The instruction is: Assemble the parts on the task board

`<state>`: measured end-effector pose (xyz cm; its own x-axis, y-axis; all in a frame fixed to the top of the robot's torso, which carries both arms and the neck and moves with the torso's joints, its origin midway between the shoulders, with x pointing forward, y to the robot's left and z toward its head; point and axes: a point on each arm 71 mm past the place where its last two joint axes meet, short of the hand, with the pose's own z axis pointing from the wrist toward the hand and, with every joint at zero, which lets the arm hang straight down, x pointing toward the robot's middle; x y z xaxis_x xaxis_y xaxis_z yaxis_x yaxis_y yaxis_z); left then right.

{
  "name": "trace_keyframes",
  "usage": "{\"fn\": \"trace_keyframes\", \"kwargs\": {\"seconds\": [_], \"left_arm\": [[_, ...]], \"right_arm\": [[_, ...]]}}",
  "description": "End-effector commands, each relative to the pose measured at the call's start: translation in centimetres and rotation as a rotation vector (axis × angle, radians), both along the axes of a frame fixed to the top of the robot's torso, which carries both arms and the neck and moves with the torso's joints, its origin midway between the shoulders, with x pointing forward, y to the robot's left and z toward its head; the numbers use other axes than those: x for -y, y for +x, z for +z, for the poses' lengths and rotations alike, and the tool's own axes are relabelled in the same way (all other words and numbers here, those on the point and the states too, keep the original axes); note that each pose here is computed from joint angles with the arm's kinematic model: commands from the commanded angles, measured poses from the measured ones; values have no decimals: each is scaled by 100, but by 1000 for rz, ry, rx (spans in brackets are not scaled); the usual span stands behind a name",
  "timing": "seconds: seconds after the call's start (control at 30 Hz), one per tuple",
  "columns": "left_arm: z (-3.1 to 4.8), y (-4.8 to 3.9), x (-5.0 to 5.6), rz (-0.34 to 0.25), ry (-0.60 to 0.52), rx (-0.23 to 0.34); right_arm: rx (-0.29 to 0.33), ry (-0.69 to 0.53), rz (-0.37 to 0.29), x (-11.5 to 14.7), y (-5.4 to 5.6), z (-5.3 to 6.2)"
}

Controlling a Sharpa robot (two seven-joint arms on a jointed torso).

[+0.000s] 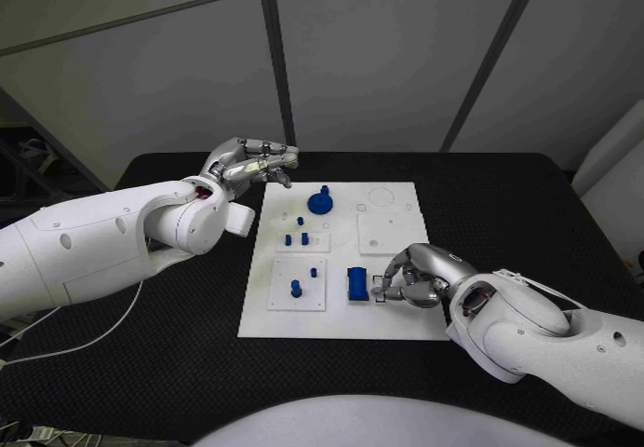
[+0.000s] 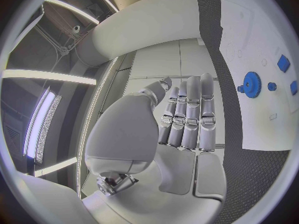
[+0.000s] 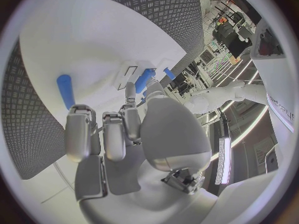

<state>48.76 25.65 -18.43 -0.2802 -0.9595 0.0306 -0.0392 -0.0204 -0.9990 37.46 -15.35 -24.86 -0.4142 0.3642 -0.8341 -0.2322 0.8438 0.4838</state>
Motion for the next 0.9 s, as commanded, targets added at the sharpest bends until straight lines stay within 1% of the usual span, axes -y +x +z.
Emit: {"fn": "trace_keyframes", "kwargs": {"seconds": [0.03,0.13,0.27,0.37,0.47,0.67,0.9], "left_arm": [[10,-1,3,-9,-5,1],[10,-2,1,-11,-6,2],[11,-3,7,-14,-8,3],[11,-4,8,-15,-8,4],[10,-1,12,-15,-8,4],[9,0,23,-18,-10,4],[9,0,24,-19,-10,3]], "right_arm": [[36,91,4,68,-16,75],[20,100,-15,237,-27,97],[13,72,-49,474,-21,113],[35,25,-78,662,-15,129],[60,-13,-108,781,-12,145],[68,-47,-146,857,1,137],[27,-111,-162,878,33,67]]}}
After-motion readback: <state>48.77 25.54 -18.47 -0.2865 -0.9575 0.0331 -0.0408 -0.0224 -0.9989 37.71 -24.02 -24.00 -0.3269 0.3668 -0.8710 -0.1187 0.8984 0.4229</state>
